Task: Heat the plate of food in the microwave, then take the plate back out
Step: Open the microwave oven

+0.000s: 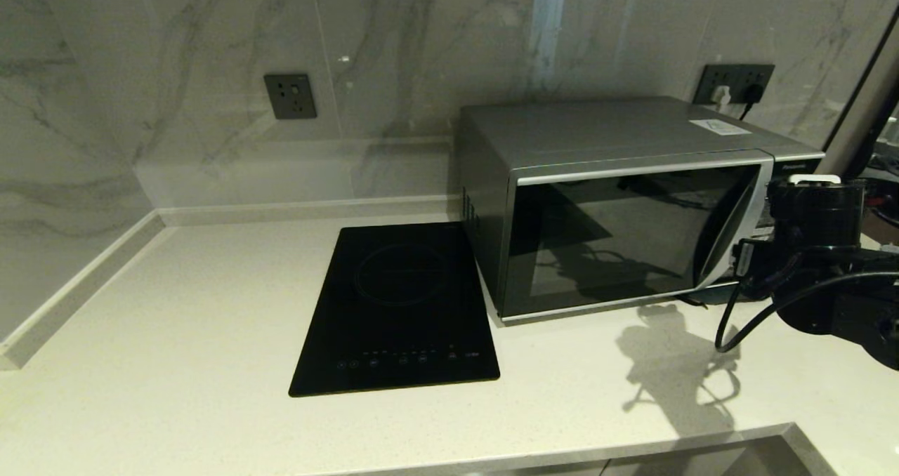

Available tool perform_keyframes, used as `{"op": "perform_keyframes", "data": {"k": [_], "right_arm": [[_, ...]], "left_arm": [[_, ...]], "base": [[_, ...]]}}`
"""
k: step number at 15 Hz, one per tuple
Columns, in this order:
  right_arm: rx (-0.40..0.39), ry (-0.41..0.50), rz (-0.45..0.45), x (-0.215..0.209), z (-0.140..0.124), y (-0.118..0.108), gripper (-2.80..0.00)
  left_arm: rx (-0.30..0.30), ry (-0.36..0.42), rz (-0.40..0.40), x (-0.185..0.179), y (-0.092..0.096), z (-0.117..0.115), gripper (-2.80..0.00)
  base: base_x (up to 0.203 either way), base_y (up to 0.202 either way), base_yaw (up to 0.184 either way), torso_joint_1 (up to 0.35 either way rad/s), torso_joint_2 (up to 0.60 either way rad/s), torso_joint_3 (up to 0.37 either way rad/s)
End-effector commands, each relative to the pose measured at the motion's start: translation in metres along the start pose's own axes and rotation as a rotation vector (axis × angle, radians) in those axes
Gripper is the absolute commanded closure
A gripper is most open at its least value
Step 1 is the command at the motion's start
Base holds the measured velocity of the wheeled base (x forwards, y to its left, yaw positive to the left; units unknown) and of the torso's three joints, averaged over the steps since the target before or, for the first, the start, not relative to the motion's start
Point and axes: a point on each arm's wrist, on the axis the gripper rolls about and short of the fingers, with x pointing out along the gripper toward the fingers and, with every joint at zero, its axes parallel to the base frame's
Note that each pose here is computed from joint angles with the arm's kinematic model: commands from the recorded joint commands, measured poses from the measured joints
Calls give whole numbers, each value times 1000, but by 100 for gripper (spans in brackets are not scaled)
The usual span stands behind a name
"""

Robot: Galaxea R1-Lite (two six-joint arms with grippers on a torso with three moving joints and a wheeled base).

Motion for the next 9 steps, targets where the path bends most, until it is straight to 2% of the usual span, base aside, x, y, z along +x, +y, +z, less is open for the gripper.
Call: {"op": "perform_keyframes", "data": {"k": [1, 9], "right_arm": [[-12, 15, -9, 6, -6, 4, -280], [31, 19, -33, 43, -4, 26, -280]], "left_arm": [[-1, 0, 0, 0, 0, 0, 0], [-1, 0, 0, 0, 0, 0, 0]], "base": [[0, 0, 0, 0, 0, 0], [0, 0, 0, 0, 0, 0]]}}
